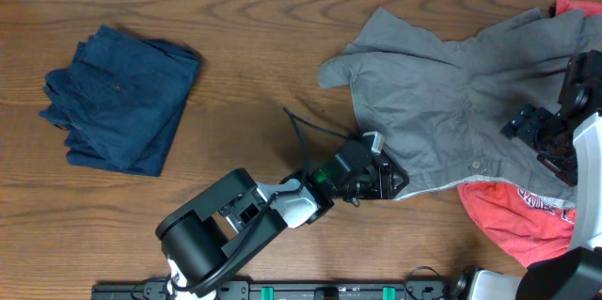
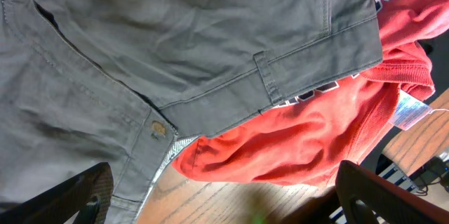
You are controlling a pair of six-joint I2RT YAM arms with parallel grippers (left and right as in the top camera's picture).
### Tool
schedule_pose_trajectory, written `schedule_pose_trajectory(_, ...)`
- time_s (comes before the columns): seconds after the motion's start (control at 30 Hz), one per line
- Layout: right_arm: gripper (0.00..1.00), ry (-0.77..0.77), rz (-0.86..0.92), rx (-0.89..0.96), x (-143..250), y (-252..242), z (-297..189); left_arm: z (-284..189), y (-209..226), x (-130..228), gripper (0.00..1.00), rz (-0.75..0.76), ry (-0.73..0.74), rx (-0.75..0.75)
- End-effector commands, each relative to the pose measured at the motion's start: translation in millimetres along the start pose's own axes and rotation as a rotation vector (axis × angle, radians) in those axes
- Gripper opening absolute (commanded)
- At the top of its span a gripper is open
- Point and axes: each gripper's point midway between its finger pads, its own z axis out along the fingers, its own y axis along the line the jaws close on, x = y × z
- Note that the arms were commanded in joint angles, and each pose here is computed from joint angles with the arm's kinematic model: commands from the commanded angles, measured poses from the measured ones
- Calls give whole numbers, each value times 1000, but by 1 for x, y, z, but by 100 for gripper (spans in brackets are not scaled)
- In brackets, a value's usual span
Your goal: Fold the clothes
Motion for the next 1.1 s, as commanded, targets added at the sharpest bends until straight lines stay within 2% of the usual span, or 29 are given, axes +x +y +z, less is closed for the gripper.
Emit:
schedule_pose_trajectory(0.0,99,-4,-2,-1,-2,-1,0,0,4,-8,14,-8,-53,-20)
schedule_pose_trajectory(0.03,99,-4,-2,-1,-2,-1,0,0,5,-9,6,-11,-55,-22)
schedule_pose_trajectory(0.27,99,-5,-17,-1,-2,-1,0,-21,16,-20,6,-30,20,-24)
schedule_pose_trajectory(0.37,99,-11,-16,-4,-4,0,0,-52,31,-30,6,-46,59,-81)
schedule_pose_trajectory(0.47,99,-18,-20,-7,-5,1,0,-98,51,-50,6,-46,32,-181)
schedule_pose_trajectory(0.63,99,-21,-22,-9,-6,1,0,-206,70,-97,6,-87,-151,-282)
schedule_pose_trajectory(0.73,99,-24,-22,-14,-7,2,0,-288,79,-123,6,-170,-359,-324)
schedule_pose_trajectory(0.87,99,-5,-58,-83,-4,15,2,-362,85,-136,6,-197,-584,-364)
schedule_pose_trajectory(0.9,99,9,-96,-120,0,21,3,-373,86,-136,9,-200,-615,-375)
schedule_pose_trajectory(0.93,97,21,-126,-149,3,27,5,-380,87,-134,22,-216,-635,-383)
schedule_pose_trajectory(0.97,91,36,-150,-174,7,31,6,-385,88,-129,43,-234,-641,-387)
schedule_pose_trajectory(1.0,85,45,-160,-187,9,33,8,-385,89,-124,70,-250,-633,-390)
schedule_pose_trajectory(1.03,71,52,-160,-189,11,34,12,-382,91,-117,86,-274,-611,-394)
schedule_pose_trajectory(1.07,49,56,-161,-187,12,34,15,-378,93,-110,98,-300,-583,-399)
